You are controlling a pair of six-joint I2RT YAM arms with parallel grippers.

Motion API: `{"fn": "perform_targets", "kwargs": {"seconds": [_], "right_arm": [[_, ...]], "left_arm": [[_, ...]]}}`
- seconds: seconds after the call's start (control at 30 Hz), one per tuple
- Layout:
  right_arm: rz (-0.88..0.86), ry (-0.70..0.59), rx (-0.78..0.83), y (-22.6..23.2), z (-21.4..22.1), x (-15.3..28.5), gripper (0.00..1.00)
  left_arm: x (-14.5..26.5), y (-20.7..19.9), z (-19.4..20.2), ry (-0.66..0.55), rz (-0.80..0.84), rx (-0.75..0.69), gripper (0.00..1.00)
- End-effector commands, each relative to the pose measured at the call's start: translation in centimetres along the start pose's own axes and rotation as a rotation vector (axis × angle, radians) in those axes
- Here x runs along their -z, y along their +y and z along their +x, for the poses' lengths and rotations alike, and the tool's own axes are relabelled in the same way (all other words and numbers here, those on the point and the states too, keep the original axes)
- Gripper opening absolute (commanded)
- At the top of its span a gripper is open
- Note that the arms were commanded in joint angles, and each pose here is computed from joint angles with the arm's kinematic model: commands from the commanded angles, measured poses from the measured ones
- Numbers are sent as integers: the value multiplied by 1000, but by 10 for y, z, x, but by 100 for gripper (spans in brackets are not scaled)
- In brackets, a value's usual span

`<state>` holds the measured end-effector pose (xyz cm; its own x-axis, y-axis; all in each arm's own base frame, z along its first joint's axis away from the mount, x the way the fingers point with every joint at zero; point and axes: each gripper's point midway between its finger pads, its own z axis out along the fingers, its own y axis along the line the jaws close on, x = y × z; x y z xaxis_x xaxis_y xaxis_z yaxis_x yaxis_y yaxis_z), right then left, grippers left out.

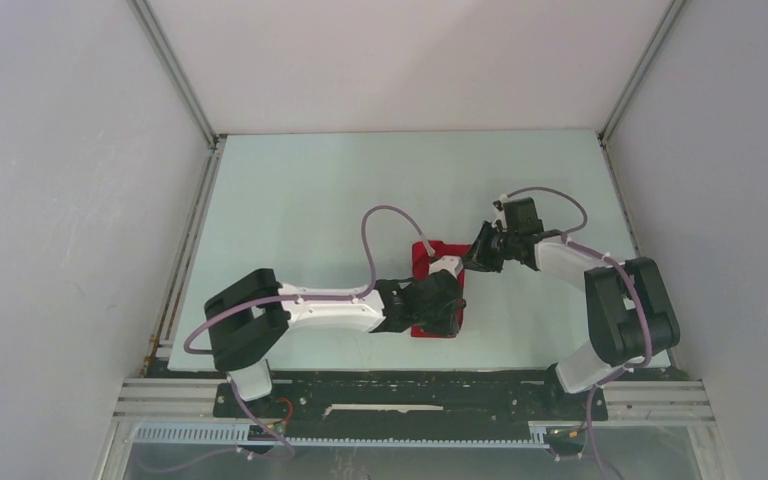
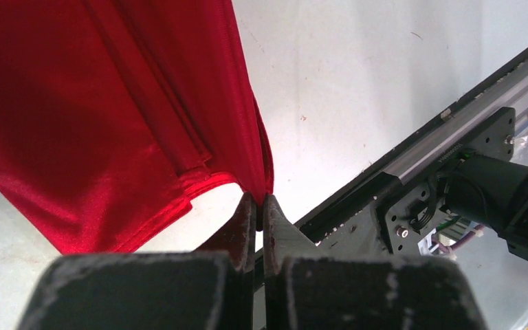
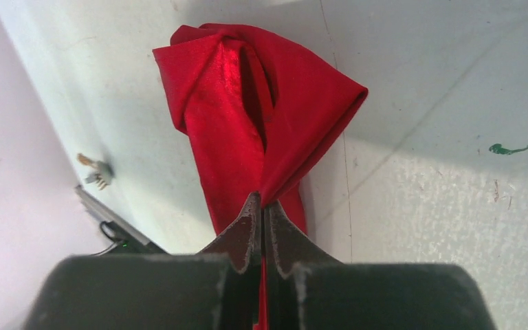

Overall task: Fold the napkin into a case and place the utensils inside
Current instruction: Pick up the 2/3-rectangle-folded napkin from the center of the board, then fold the 2/3-rectangle-folded napkin at the center of the board.

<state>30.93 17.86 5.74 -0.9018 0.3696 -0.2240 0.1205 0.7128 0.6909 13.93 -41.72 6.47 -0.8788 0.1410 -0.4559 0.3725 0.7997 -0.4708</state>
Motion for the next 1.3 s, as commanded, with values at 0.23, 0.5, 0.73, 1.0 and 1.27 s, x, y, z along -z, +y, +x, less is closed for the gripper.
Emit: {"fn": "perform_targets", "kwargs": {"seconds": [0.23,0.5,0.73,1.0,1.27], "right_arm": [[290,-26,205,18,-4,-11,0],[402,-2,316,41,10,-29,0],[490,3,409,60,14,-48,0],[526,44,463,77,26,-73,0],[525,68,460,75,34,-84,0]], "left_arm": [[27,-2,-6,-101,221,92,0],[27,28,12,-117,240,139,0],[26,57,28,-116,230,197,0],[25,79,41,-97,213,239,2],[60,78,25,-170,219,199,49]]}}
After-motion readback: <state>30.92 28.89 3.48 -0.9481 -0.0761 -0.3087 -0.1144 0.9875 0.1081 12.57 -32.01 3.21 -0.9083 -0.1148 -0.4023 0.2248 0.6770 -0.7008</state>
